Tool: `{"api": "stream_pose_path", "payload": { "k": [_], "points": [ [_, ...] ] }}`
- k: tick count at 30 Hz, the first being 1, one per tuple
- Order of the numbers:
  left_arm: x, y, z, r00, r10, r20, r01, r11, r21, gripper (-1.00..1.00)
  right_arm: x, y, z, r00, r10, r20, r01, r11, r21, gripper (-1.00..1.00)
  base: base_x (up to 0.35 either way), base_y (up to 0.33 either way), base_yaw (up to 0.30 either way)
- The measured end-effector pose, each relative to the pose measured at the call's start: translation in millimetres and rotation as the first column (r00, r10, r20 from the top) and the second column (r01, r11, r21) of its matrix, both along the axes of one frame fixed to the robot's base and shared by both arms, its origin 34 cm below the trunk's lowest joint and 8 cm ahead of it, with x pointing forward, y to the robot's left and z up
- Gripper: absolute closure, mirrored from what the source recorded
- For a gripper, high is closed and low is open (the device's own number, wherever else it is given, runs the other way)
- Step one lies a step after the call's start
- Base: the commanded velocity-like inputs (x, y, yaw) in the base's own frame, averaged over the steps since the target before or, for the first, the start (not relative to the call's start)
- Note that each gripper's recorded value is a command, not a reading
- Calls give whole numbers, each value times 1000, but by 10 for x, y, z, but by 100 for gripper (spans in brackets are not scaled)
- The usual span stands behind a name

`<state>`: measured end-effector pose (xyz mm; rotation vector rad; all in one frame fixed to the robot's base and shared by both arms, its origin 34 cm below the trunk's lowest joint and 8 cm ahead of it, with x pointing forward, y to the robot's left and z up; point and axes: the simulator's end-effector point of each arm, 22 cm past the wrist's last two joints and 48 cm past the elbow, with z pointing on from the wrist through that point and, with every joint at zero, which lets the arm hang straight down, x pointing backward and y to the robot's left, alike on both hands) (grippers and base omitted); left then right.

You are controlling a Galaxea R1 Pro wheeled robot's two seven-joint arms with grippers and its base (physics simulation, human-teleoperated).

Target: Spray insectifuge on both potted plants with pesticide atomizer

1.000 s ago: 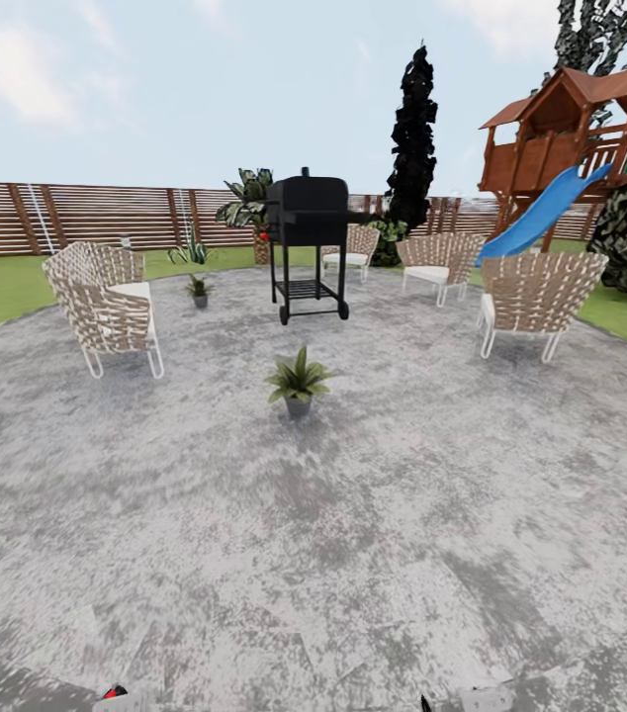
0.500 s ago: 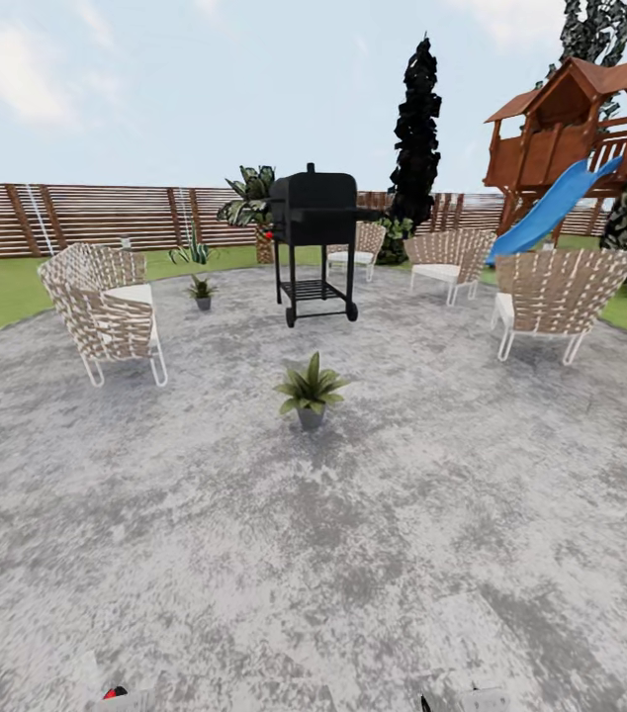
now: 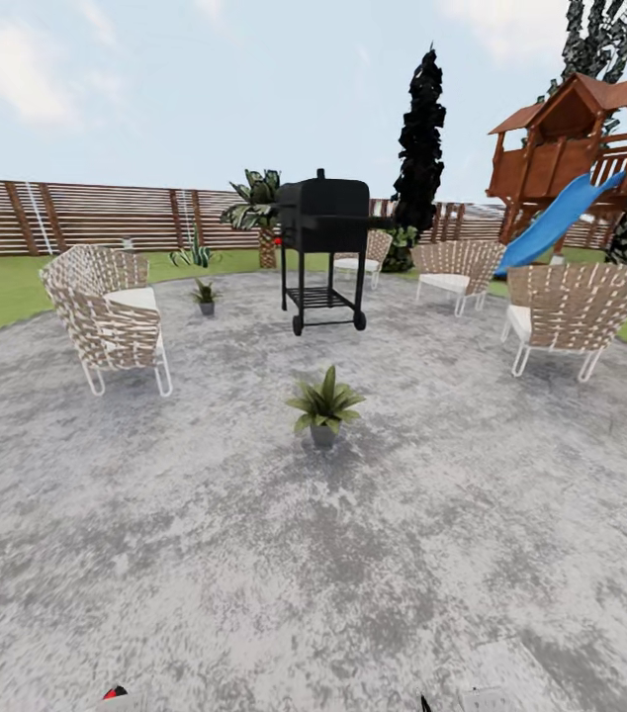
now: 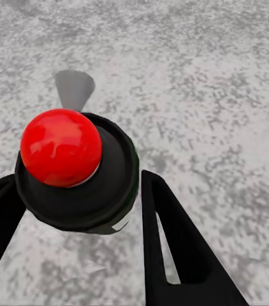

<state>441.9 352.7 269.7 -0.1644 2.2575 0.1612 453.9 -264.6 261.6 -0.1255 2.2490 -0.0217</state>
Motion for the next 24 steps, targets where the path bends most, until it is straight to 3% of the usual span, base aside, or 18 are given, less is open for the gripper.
{"api": "stream_pose_path", "payload": {
  "k": [24],
  "points": [
    [2,0,2,1000,0,1,0,1000,0,100,-1,0,-1,1000,-1,-1,1,1000,0,-100,293,210,0]
  ]
}}
